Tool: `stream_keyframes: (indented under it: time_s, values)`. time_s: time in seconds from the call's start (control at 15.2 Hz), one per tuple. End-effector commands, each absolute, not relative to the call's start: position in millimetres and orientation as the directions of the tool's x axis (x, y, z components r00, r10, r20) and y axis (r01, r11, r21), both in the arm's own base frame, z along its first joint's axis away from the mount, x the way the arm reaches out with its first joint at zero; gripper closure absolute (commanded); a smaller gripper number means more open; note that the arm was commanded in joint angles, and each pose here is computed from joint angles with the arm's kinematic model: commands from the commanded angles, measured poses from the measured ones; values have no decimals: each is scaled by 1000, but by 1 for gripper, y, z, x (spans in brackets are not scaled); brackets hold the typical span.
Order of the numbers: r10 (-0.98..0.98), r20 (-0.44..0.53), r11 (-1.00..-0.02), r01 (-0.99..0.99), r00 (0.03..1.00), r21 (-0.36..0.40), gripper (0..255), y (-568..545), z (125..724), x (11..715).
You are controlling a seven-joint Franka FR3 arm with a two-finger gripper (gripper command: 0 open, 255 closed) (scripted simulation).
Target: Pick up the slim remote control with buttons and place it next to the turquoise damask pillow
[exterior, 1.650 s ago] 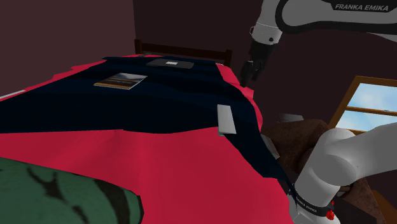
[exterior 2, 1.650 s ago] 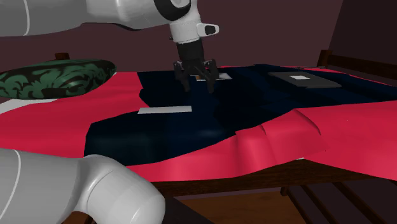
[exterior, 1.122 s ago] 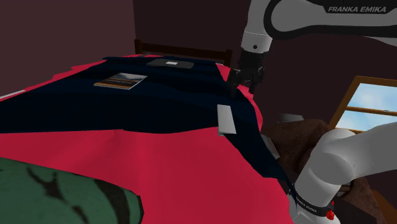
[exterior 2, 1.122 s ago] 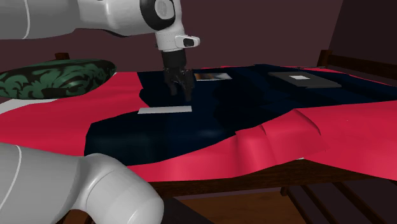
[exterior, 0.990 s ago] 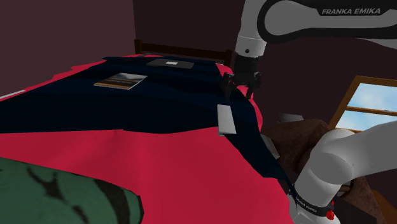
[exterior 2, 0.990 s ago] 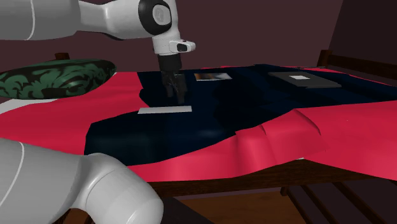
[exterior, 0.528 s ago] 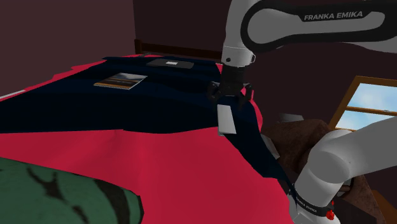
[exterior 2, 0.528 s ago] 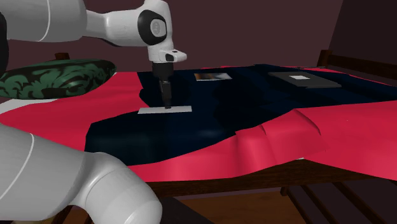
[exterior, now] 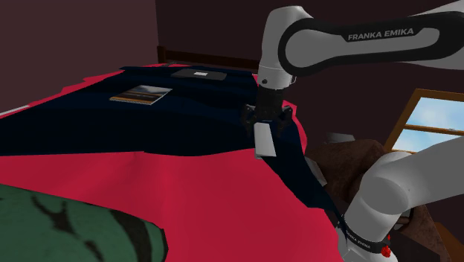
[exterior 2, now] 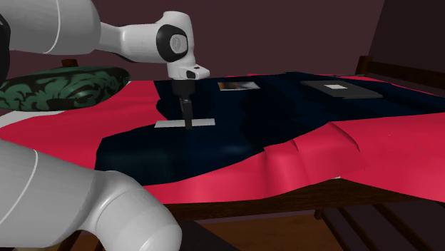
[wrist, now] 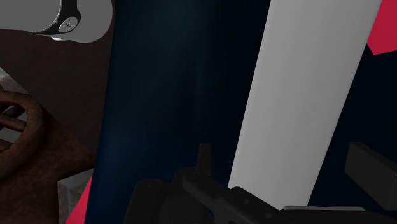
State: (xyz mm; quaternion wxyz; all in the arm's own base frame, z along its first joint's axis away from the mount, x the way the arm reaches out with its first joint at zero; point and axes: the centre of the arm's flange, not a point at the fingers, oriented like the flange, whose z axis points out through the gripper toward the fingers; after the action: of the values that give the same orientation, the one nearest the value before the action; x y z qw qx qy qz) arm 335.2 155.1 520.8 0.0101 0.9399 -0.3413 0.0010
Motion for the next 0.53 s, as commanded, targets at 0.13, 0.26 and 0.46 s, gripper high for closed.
stream_keyframes:
  time_s: [0.13,0.26,0.46]
  values:
    - [-642,9,-767,-642,767,18,0,155,520,335]
    - [-641,9,-767,-642,767,18,255,155,521,335]
    - [-641,9,-767,-642,767,18,255,155,521,335]
